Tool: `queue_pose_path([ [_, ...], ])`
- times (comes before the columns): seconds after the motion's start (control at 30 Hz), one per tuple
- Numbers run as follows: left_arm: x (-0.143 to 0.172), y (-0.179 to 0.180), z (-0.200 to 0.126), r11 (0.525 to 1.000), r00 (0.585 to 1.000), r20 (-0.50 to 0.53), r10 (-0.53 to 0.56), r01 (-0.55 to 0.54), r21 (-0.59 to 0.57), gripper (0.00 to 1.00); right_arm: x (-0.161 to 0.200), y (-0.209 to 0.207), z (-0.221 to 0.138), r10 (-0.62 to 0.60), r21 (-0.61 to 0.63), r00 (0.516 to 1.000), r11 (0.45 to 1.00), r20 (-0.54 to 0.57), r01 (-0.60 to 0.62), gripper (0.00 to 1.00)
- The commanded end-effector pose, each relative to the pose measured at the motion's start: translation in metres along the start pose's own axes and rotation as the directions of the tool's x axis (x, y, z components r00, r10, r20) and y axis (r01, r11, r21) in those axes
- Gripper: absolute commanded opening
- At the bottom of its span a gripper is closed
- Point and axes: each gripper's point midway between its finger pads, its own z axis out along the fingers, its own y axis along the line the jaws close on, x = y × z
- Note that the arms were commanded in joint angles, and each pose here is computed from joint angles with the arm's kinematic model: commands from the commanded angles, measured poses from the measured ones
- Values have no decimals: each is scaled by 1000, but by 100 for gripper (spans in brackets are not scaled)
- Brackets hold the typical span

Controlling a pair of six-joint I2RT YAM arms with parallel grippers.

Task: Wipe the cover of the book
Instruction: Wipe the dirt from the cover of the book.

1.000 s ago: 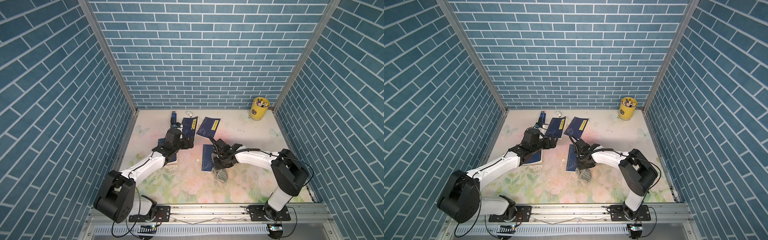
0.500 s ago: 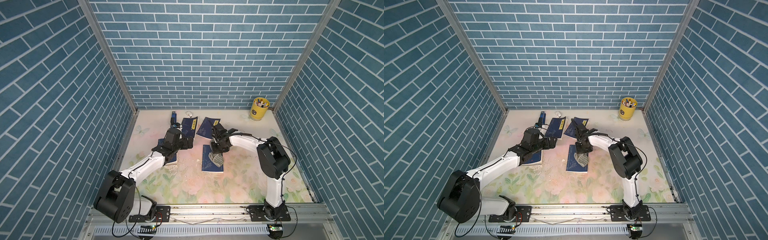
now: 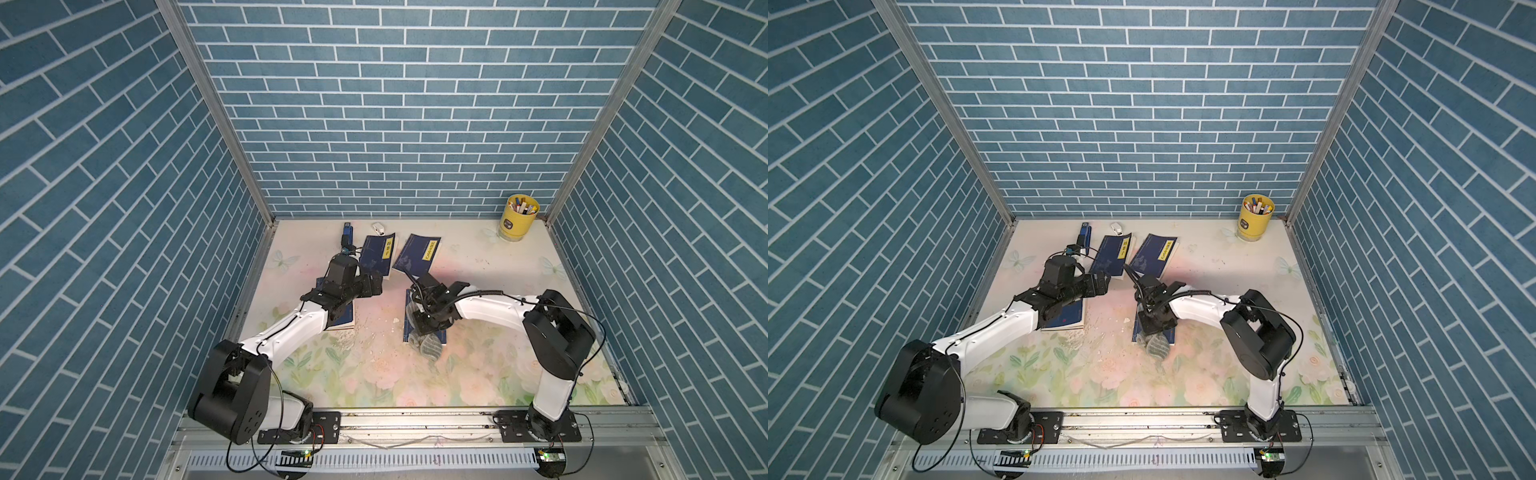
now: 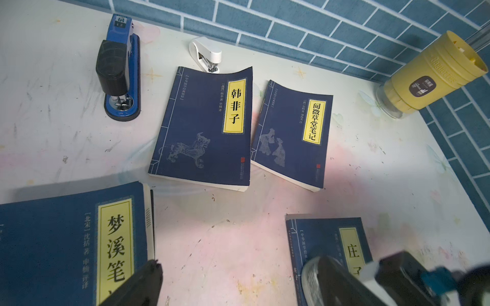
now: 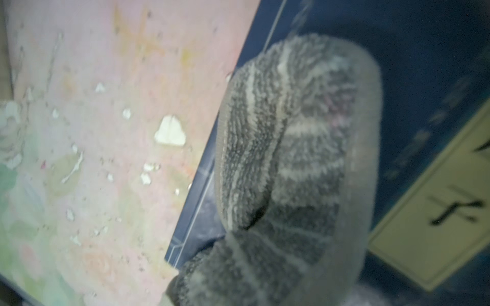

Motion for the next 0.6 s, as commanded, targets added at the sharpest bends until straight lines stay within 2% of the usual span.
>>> queue_pose_path([
  [0.0,-14,0,2,1000,1000,26,9,-9,0,96,21,-29,17,98,59,990,994,-101,-93,0],
  [0.23,-10,1,-2,1000,999,31,-22,22,3,96,-71,-48,21,74,33,997,997,-23,-73,0],
  [0.33,-8,4,-4,999,999,38,-37,37,-2,97,-93,-45,25,41,34,999,999,-30,-40,0],
  [0.43,-9,3,-6,999,998,42,-43,43,-1,97,-90,-37,28,27,17,999,1000,-44,-26,0],
  [0.57,-11,4,-6,999,998,50,-43,43,-5,97,-51,-27,29,23,29,997,999,-77,-20,0],
])
